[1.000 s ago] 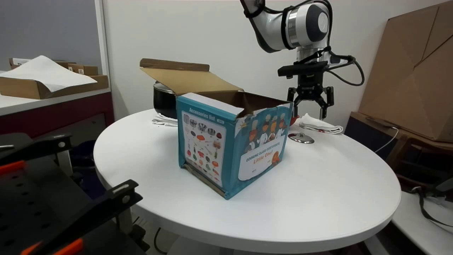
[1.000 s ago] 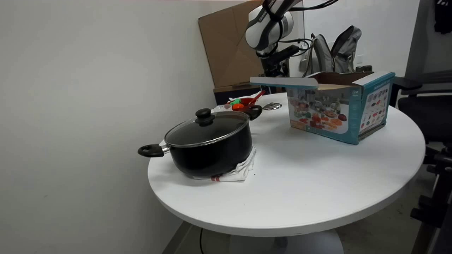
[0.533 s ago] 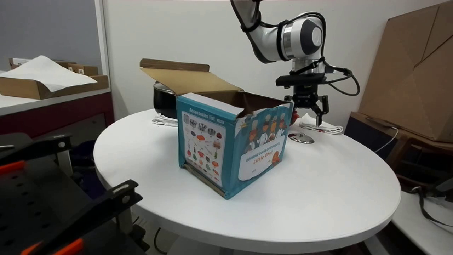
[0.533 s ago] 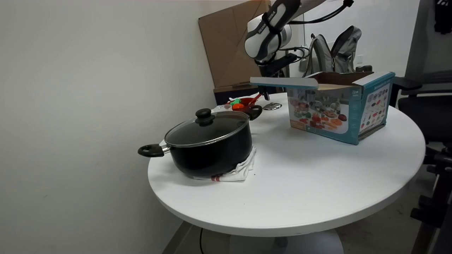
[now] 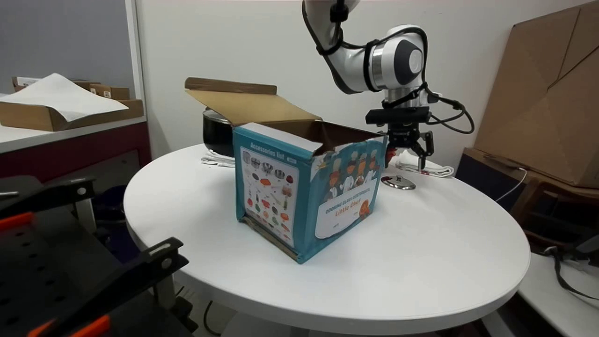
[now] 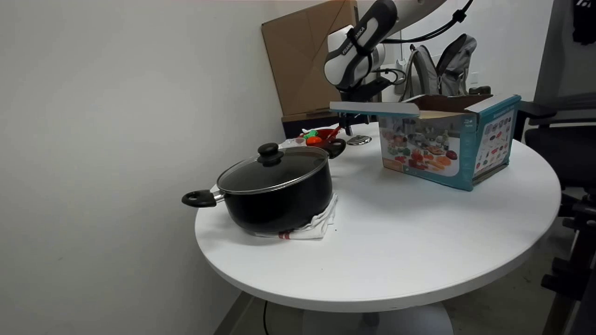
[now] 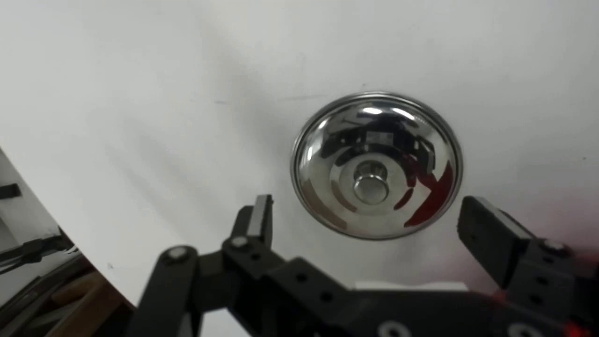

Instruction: Put the red mug, salt shaker, silver pot, and silver lid in the box then close it

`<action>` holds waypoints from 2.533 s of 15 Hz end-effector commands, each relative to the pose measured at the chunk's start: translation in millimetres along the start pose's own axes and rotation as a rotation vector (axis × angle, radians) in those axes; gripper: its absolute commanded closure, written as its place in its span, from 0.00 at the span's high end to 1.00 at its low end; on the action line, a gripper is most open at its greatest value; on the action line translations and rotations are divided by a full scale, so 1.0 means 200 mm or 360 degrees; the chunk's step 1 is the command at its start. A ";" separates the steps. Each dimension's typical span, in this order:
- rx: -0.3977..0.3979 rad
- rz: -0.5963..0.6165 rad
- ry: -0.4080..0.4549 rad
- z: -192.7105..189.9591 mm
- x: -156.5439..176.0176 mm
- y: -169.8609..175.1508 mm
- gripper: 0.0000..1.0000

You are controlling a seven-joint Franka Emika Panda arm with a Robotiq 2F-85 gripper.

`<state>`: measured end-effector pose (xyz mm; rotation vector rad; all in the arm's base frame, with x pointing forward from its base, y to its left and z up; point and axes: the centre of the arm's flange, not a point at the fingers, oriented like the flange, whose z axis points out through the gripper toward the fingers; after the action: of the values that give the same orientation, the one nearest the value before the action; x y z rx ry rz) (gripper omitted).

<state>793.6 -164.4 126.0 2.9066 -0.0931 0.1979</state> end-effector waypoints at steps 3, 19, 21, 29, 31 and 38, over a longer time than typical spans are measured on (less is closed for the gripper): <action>0.0044 0.0007 0.0071 0.16 0.10 0.03 0.91; 0.0098 0.0050 0.0096 0.10 0.11 0.06 0.05; 0.0099 0.0047 0.0073 0.04 0.11 0.05 0.05; 0.0105 -0.0058 -0.0212 -0.30 0.03 -0.06 0.05; 0.0093 -0.0117 -0.0302 -0.39 -0.01 -0.11 0.05; 0.0061 -0.0455 -0.0459 -0.74 -0.14 -0.37 0.05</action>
<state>789.7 -84.8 222.9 2.9570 0.1292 -0.1884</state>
